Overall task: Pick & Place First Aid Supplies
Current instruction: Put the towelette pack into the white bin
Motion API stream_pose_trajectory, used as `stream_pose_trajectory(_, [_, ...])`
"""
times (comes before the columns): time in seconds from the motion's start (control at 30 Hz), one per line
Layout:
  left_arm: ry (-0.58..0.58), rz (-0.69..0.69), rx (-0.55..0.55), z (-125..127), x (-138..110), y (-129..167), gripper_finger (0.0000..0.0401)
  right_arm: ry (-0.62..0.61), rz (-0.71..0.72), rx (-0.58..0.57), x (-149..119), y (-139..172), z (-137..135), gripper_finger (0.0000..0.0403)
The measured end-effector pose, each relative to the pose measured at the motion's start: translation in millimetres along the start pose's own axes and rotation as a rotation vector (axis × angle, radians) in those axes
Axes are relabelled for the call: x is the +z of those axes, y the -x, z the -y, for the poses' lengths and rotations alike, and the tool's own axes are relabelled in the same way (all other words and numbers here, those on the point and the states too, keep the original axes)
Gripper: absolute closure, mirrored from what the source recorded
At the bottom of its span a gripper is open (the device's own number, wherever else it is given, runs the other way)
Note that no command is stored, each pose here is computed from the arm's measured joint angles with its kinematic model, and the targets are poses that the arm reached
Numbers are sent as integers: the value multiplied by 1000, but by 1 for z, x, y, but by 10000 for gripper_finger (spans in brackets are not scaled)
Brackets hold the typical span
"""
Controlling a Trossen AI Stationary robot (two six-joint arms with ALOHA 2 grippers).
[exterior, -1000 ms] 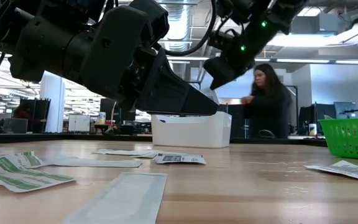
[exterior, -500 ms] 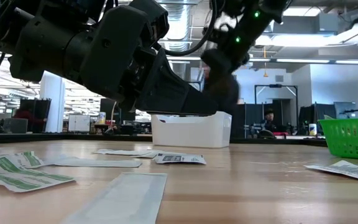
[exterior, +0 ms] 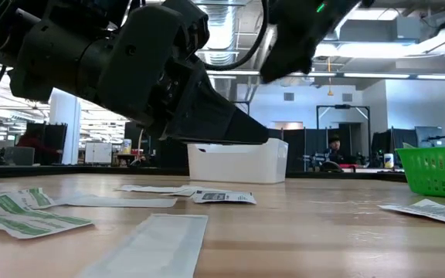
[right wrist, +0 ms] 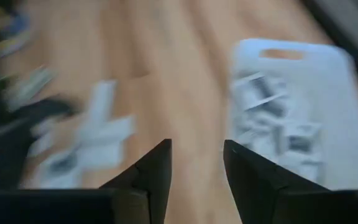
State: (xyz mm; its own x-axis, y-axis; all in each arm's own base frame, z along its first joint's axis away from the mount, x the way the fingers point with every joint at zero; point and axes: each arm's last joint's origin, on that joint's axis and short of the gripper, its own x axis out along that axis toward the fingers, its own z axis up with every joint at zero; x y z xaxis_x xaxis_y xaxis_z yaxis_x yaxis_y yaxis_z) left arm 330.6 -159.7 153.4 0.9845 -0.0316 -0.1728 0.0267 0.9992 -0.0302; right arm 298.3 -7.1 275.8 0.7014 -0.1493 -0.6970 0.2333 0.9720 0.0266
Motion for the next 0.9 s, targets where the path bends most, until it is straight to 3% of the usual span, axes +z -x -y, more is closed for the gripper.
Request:
stream_pose_trajectory(0.13, [8,-31,54,-2,-3,0,317,105,-36,90,-14,44,-24,265])
stream_pose_trajectory(0.33, [69,-164,213,-12,14,21,290,193,112,227,-62,81,-34,262])
stream_pose_trajectory(0.5, [193,-170,219,-5,33,44,277,150,320,349,-116,54,-40,270])
stream_pose_trajectory(0.63, [214,-211,246,-3,14,37,280,127,430,421,-152,22,-47,281])
stream_pose_trajectory(0.77, [186,-239,302,-4,-14,23,281,137,455,419,-158,3,-52,284])
stream_pose_trajectory(0.9, [181,-256,328,-10,-27,14,282,139,388,379,-157,-20,-56,284])
